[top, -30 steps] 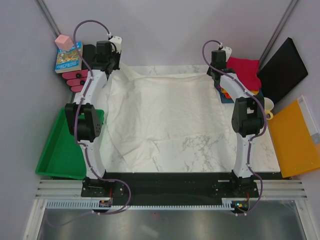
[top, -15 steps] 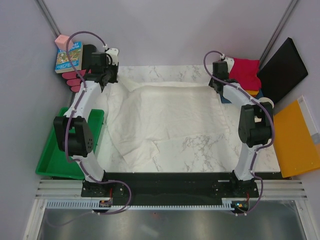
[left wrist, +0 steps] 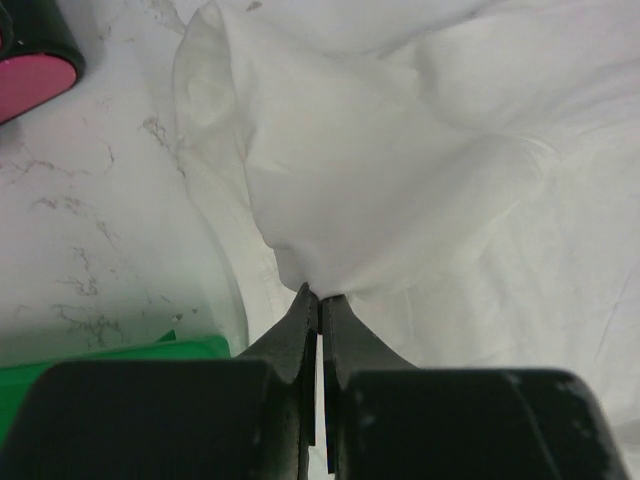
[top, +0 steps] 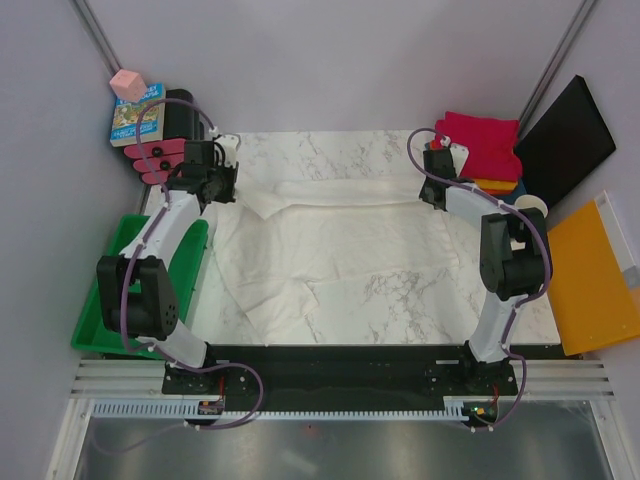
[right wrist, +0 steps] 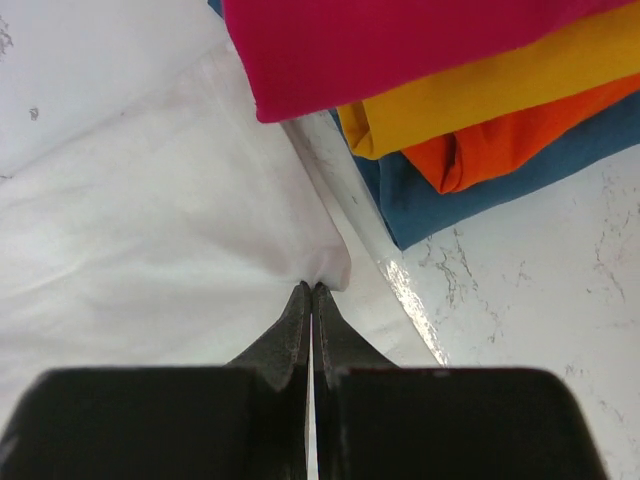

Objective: Fold and stack the t-shirts
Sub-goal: Fold the flattened tshirt in 1/3 of the way

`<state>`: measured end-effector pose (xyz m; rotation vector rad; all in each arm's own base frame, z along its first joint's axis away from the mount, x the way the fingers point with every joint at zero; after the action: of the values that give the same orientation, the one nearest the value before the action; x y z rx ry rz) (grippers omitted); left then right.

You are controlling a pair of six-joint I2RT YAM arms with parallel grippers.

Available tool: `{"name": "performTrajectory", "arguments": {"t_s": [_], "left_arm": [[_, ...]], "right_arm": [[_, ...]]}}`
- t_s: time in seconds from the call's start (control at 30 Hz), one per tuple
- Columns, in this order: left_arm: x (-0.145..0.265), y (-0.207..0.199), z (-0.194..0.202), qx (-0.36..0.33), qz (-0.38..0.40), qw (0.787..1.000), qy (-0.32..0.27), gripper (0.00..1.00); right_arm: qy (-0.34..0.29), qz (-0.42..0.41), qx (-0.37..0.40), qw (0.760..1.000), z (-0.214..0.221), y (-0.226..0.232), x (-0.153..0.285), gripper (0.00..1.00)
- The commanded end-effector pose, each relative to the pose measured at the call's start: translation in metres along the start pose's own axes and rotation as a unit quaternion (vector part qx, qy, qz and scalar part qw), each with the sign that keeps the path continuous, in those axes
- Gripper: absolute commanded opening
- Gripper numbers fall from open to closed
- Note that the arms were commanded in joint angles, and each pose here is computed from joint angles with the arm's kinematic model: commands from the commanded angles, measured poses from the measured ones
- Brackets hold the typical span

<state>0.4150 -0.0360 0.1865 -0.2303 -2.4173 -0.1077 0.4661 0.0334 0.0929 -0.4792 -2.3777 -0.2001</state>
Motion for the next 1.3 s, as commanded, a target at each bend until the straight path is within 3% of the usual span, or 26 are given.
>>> {"name": "performTrajectory", "arguments": {"t_s": [0.0,0.37,0.73,0.77,0.83,0.87,0.9,0.97,1.0,1.03,1.1,1.13,1.17,1.2,1.23,1.27], "left_arm": [[-0.007,0.000,0.022,0.004,0.003,1.000,0.026,0.02],[-0.038,0.002,0.079,0.004,-0.004,0.994,0.113,0.02],[-0.048,0.007,0.095,-0.003,-0.017,0.989,0.144,0.03],[-0.046,0.006,0.092,-0.004,-0.014,0.990,0.138,0.17],[-0.036,0.003,0.075,-0.002,-0.004,0.995,0.102,0.37],[-0.032,0.002,0.067,-0.001,-0.003,0.996,0.087,0.69],[-0.023,0.002,0.048,0.000,-0.003,0.999,0.050,0.81],[-0.014,0.001,0.028,0.009,-0.003,1.000,0.018,0.99],[-0.010,0.000,0.010,0.012,0.002,1.000,-0.004,0.99],[-0.009,-0.001,0.002,0.020,0.005,1.000,-0.012,0.99],[-0.010,-0.006,-0.018,0.024,0.026,0.999,-0.031,0.99],[-0.023,-0.008,-0.013,0.026,0.030,0.999,-0.014,0.98],[-0.030,-0.011,-0.013,0.025,0.035,0.999,-0.008,0.93],[-0.037,-0.013,-0.021,0.022,0.042,0.999,-0.008,0.87],[-0.046,-0.015,-0.016,0.022,0.046,0.999,0.008,0.78],[-0.067,-0.016,-0.011,0.021,0.046,0.998,0.030,0.56]], "right_arm": [[-0.016,0.014,-0.012,1.000,-0.008,-0.002,0.002,0.00],[0.011,0.031,0.010,0.999,0.011,-0.002,-0.020,0.00],[0.029,0.043,0.020,0.998,0.019,-0.001,-0.032,0.00],[0.014,0.036,0.011,0.999,0.009,0.001,-0.027,0.00],[-0.005,0.008,0.000,1.000,0.000,0.007,-0.018,0.17],[-0.039,-0.015,-0.016,0.999,-0.022,0.013,-0.007,0.26],[-0.047,-0.026,-0.020,0.998,-0.029,0.017,-0.003,0.39],[-0.059,-0.057,-0.020,0.996,-0.050,0.032,0.007,0.49],[-0.063,-0.064,-0.015,0.996,-0.056,0.039,0.011,0.58],[-0.079,-0.077,-0.016,0.994,-0.075,0.049,0.018,0.60],[-0.057,-0.089,-0.001,0.994,-0.070,0.061,0.009,0.61],[-0.061,-0.103,-0.003,0.993,-0.081,0.071,0.009,0.61],[-0.031,-0.095,0.006,0.995,-0.065,0.072,-0.009,0.60],[-0.018,-0.092,0.010,0.996,-0.060,0.074,-0.017,0.49],[-0.023,-0.097,0.007,0.995,-0.072,0.082,-0.019,0.32],[0.007,-0.091,0.015,0.996,-0.052,0.083,-0.036,0.00]]}}
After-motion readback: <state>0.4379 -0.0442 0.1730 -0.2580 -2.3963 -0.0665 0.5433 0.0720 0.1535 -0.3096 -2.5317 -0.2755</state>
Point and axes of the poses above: each gripper's point midway between its finger pads, its own x axis back along the fingers, its own y axis along the line the jaws close on, z = x × y, the point moved 3 cm from there along x, back along the fingers, and after that the axes turned 4 degrees about x, right-handed, at the moved point
